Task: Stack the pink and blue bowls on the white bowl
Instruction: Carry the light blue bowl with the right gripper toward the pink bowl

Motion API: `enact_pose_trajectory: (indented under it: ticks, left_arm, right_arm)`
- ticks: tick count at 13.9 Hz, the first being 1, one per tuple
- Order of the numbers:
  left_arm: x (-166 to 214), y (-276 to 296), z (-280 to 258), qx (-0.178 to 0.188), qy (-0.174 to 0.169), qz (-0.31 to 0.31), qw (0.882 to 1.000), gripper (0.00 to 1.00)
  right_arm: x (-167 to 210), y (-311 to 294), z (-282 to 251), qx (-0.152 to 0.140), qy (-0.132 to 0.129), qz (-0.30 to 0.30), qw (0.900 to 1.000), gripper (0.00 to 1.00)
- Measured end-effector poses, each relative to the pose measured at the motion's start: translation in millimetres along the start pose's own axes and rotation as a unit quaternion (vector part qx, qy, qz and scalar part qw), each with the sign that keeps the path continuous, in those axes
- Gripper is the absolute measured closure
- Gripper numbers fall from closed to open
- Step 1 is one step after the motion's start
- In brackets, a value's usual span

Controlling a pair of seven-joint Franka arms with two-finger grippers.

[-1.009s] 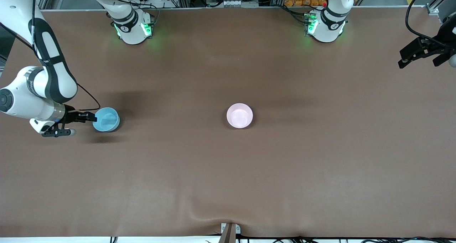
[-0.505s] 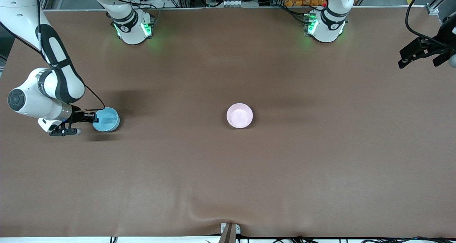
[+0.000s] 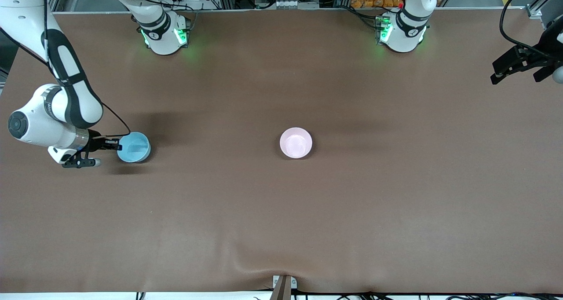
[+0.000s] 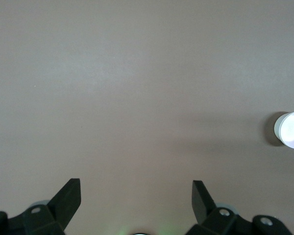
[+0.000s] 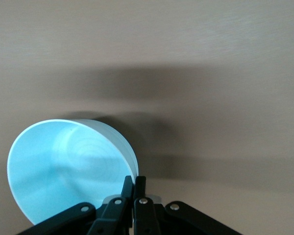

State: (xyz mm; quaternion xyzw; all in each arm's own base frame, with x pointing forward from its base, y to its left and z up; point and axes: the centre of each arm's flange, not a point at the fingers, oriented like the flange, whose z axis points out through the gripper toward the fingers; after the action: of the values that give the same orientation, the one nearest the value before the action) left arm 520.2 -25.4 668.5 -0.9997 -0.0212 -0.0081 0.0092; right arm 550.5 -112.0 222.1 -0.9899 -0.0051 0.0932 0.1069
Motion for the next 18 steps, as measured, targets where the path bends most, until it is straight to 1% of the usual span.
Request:
enact_pose_trajectory:
  ticks: [1, 2, 4, 5, 7, 9, 12, 15, 18]
  left_arm:
    - [0, 0, 0, 0.000, 0.000, 0.000, 1.000, 0.00]
    - [0, 0, 0, 0.000, 0.000, 0.000, 1.000, 0.00]
    - [0, 0, 0, 0.000, 0.000, 0.000, 1.000, 0.00]
    - [0, 0, 0, 0.000, 0.000, 0.000, 1.000, 0.00]
    - [0, 1, 0, 0.000, 0.000, 0.001, 1.000, 0.00]
    - [0, 1, 0, 0.000, 0.000, 0.001, 1.000, 0.00]
    - [0, 1, 0, 0.000, 0.000, 0.001, 1.000, 0.00]
    - [0, 1, 0, 0.000, 0.000, 0.001, 1.000, 0.00]
    - [0, 1, 0, 0.000, 0.000, 0.001, 1.000, 0.00]
  right_arm:
    - [6, -15, -12, 0.017, -0.008, 0.002, 1.000, 0.98]
    - [13, -31, -24, 0.025, -0.010, 0.007, 1.000, 0.98]
    - [28, -75, -40, 0.024, -0.005, 0.027, 0.999, 0.98]
    - [36, -107, -44, 0.022, -0.004, 0.043, 0.999, 0.98]
    - [46, -183, -52, 0.019, -0.001, 0.070, 0.997, 0.98]
    - [48, -259, -61, 0.019, 0.009, 0.095, 0.995, 0.98]
    - [37, -360, -66, 0.020, 0.020, 0.137, 0.990, 0.98]
    - [17, -448, -45, 0.017, 0.013, 0.167, 0.986, 0.98]
    - [0, -498, -17, 0.012, 0.008, 0.192, 0.981, 0.98]
